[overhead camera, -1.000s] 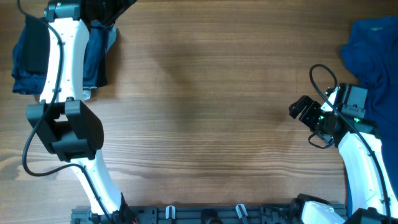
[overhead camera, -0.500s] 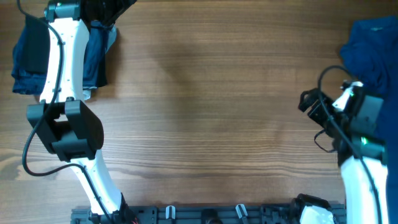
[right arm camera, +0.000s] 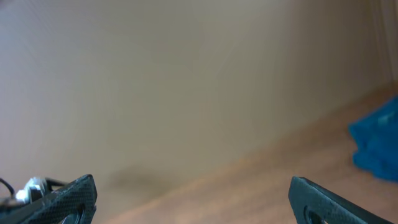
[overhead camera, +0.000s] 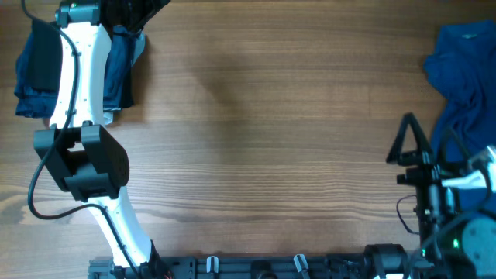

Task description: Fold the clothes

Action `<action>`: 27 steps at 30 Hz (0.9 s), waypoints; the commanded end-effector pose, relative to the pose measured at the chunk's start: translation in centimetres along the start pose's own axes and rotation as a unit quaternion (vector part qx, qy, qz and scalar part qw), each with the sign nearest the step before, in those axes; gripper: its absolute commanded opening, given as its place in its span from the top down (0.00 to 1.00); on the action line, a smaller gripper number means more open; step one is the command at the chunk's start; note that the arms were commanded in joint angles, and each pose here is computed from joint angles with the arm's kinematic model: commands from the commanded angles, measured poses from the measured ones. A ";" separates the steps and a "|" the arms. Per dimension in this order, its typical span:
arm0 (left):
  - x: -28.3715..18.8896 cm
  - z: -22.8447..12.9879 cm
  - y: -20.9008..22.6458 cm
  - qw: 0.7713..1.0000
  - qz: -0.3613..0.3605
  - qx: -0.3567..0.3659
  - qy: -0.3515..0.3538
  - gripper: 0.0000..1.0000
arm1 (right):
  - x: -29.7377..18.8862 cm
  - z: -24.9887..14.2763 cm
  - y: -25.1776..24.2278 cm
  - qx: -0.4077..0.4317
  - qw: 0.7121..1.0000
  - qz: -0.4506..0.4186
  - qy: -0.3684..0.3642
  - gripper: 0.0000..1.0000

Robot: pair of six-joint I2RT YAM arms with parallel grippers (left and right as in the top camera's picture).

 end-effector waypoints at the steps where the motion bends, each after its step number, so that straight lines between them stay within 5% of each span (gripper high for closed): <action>1: -0.1 0.1 -0.1 1.000 -0.006 0.003 0.000 0.00 | -0.5 -0.8 -0.8 -0.036 0.999 0.006 -0.022 0.00; 9: -0.1 0.1 -0.1 1.000 -0.006 0.003 0.000 0.00 | 0.7 -5.7 -3.3 -0.084 0.992 0.085 -0.048 0.00; 27: -0.1 0.1 -0.1 1.000 -0.006 0.003 0.000 0.00 | 1.4 -13.7 -9.2 -0.125 0.990 0.063 0.017 0.00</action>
Point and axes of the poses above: each gripper's point midway between its finger pads, its own x axis out along the fingers, its own y axis along the line the jaws close on, z = x × y, the point moved 10 cm from there along -x, back along the fingers, and after that the axes turned 7 degrees about x, right-handed, at the moved point
